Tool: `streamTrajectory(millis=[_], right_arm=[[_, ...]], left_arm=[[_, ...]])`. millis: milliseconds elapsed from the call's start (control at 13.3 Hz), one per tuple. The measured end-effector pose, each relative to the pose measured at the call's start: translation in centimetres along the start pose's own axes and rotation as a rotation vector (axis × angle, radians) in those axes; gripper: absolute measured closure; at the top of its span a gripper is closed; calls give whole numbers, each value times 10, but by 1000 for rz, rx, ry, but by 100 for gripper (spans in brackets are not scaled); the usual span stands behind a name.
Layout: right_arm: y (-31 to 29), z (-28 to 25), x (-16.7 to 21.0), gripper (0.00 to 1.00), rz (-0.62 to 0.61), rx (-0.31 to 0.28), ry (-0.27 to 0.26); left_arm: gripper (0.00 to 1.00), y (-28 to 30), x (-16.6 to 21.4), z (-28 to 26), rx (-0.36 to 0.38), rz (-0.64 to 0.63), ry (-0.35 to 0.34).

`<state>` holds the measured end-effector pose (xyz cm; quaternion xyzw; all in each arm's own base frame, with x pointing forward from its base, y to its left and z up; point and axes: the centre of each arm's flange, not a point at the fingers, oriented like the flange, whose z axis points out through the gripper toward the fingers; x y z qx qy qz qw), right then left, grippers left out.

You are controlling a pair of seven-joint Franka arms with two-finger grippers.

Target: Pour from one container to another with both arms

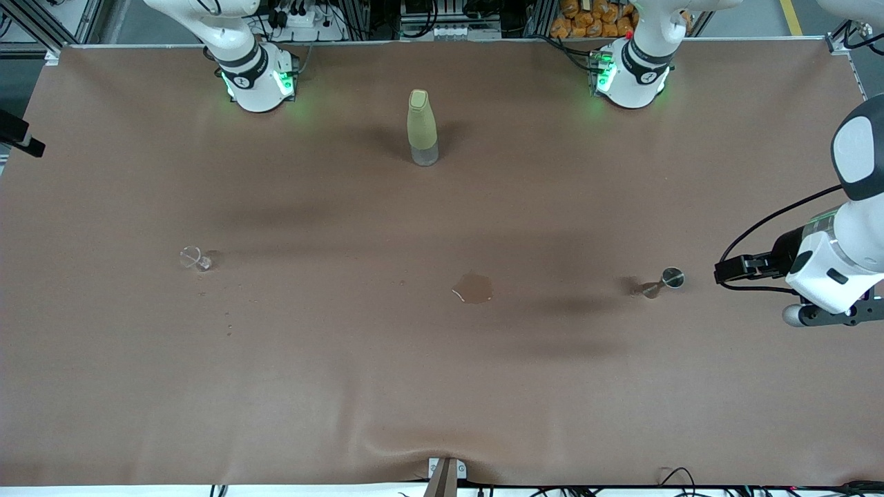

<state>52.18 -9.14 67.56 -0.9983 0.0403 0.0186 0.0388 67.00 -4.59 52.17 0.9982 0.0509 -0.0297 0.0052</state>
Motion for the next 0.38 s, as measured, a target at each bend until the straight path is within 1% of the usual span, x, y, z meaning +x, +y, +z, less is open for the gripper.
streamTrajectory(millis=[150,225,300,375], right_arm=[[4,1,2,0,14,0,4],[6,1,4,0,20,-1,15],[8,0,7,0,24,-4,37],[9,-1,9,0,25,-15,53]], left_arm=[[0,0,-1,-4,-2,-15,9],[0,0,-2,-7,-2,-17,12],[0,0,-2,-8,-2,-17,13],[0,0,-3,-8,-3,-17,14]])
